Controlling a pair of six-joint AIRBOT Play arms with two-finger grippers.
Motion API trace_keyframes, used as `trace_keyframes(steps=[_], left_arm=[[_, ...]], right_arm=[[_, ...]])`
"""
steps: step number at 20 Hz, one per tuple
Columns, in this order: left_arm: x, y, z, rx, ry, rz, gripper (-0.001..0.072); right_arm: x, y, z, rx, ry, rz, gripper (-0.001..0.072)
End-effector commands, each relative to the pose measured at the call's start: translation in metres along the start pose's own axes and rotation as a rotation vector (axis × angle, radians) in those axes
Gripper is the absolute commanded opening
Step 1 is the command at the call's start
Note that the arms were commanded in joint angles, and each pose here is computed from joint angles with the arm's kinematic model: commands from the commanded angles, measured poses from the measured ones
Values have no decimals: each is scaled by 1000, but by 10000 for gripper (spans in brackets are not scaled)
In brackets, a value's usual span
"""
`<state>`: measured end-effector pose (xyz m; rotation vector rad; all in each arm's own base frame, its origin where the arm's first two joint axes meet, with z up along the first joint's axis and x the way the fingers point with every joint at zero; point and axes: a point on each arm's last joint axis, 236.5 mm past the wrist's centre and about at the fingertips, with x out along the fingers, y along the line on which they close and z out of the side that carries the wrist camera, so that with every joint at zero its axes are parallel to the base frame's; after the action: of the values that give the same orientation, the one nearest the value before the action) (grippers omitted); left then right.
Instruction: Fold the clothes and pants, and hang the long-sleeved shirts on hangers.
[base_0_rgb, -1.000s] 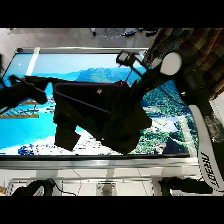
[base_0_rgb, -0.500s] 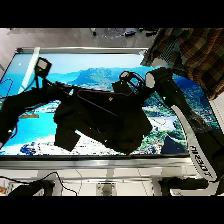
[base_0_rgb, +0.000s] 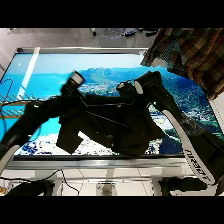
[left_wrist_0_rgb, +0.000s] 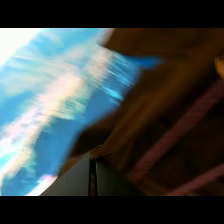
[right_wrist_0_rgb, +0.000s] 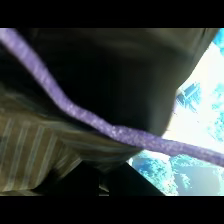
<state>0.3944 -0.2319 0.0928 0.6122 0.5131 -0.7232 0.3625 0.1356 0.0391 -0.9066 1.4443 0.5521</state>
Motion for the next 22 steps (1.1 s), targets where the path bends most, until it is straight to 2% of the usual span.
trace_keyframes(steps=[1, 3, 6, 12, 15, 17, 22], left_arm=[[16, -17, -23, -39, 128, 16, 24], [17, -20, -20, -119, 119, 15, 24], [19, -43, -24, -105, 155, -31, 24], [43, -111, -57, -82, 322, -165, 24], [55, -162, -61, -244, 355, -308, 25], [54, -185, -55, -294, 351, -384, 25], [26, -173, -13, -340, 223, -385, 25]], right_arm=[[-1, -1, -14, 60, 57, -7, 35], [0, -8, -21, 160, 71, -9, 36], [2, -13, -25, 261, 71, -5, 36], [1, 6, -1, 273, -17, 90, 36], [-16, 14, 30, 310, -156, 154, 36], [-43, 15, 58, 312, -291, 187, 36], [-98, -13, 83, 328, -485, 117, 36]])
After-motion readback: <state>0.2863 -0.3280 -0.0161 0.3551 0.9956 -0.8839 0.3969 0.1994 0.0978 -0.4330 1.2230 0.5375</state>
